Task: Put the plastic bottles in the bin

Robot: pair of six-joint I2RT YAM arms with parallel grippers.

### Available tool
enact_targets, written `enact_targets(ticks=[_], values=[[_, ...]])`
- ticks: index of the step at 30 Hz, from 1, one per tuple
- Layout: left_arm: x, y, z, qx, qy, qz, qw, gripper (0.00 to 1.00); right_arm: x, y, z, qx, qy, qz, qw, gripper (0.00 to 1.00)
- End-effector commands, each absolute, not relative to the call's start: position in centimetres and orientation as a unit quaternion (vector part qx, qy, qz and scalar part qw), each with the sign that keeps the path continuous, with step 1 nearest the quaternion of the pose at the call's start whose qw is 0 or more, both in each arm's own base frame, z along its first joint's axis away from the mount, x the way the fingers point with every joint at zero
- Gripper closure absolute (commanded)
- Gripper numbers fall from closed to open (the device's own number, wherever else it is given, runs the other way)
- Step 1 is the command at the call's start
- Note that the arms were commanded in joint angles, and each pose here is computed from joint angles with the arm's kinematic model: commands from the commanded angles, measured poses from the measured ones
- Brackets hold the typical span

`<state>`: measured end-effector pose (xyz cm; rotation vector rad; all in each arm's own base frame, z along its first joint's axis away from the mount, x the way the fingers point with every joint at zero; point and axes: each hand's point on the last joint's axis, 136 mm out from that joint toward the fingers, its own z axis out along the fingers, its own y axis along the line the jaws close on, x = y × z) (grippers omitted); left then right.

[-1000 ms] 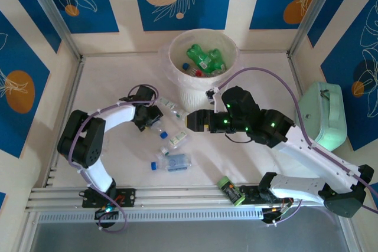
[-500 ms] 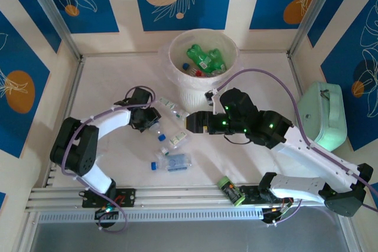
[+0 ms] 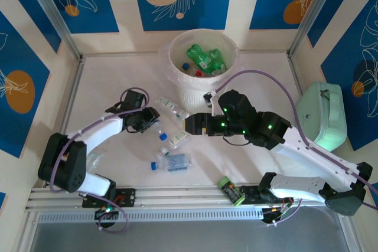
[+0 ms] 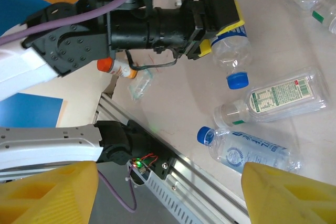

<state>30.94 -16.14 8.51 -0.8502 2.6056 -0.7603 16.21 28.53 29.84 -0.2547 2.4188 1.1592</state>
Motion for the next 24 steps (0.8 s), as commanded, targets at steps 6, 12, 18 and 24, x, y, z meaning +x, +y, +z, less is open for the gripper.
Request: enact_targets(ticks=[6, 12, 18, 24], values=[[32.9, -19.4, 20.3, -0.293, 0.801, -0.476, 0.215, 0.46, 17.0, 29.8, 30.3, -0.070, 0.863, 0.459, 0.202, 0.30], [32.2, -20.0, 25.5, -0.273, 0.751, -0.553, 0.237, 0.46, 18.3, 30.4, 30.8, -0.050, 0.855, 0.482, 0.187, 0.37], [31.2, -21.1, 29.2, -0.237, 0.706, -0.625, 0.237, 0.45, 19.5, 31.0, 30.7, -0.036, 0.855, 0.490, 0.169, 0.40], [30.3, -21.2, 31.2, -0.222, 0.683, -0.650, 0.247, 0.45, 19.7, 32.1, 31.0, -0.043, 0.851, 0.497, 0.163, 0.41]])
